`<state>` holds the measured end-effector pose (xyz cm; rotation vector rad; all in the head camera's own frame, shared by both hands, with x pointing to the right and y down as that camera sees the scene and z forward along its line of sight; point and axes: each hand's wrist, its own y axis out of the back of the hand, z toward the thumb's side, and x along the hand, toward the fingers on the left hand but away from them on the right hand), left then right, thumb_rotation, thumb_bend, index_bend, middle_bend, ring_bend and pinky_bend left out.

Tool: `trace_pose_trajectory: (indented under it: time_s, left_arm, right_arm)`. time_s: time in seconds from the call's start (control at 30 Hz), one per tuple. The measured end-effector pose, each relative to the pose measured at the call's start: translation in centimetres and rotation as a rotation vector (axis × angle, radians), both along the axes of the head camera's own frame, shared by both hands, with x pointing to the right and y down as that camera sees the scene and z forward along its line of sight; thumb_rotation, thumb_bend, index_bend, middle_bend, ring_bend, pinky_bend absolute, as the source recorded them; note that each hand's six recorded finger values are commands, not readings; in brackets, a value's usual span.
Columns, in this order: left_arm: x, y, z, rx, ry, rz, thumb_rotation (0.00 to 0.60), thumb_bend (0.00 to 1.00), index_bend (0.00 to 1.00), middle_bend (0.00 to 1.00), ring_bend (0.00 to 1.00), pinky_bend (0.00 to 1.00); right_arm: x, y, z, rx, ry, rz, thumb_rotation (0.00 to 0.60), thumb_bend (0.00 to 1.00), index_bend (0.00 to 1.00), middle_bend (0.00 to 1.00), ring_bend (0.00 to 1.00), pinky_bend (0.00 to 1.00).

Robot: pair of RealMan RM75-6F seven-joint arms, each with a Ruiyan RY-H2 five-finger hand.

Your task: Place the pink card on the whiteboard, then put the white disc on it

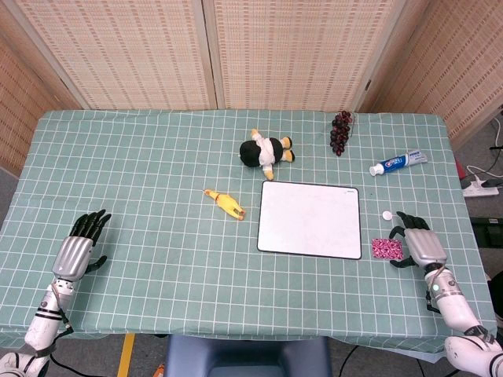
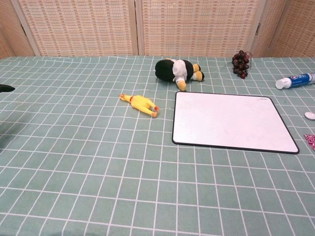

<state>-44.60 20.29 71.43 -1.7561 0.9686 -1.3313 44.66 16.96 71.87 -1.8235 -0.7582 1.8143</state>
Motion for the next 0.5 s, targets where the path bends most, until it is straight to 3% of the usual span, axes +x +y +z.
trace_pose_trajectory:
  time_s: [0.5]
  left_arm:
    - [-0.06,-0.05,0.09,-0.008,0.008,-0.007,0.600,0.19,0.00,0.00,0.00,0.00]
  right_arm:
    - [0.02,-0.38,0.38,-0.048,0.033,-0.008,0.600,0.14,0.37,0.00,0.00,0.00]
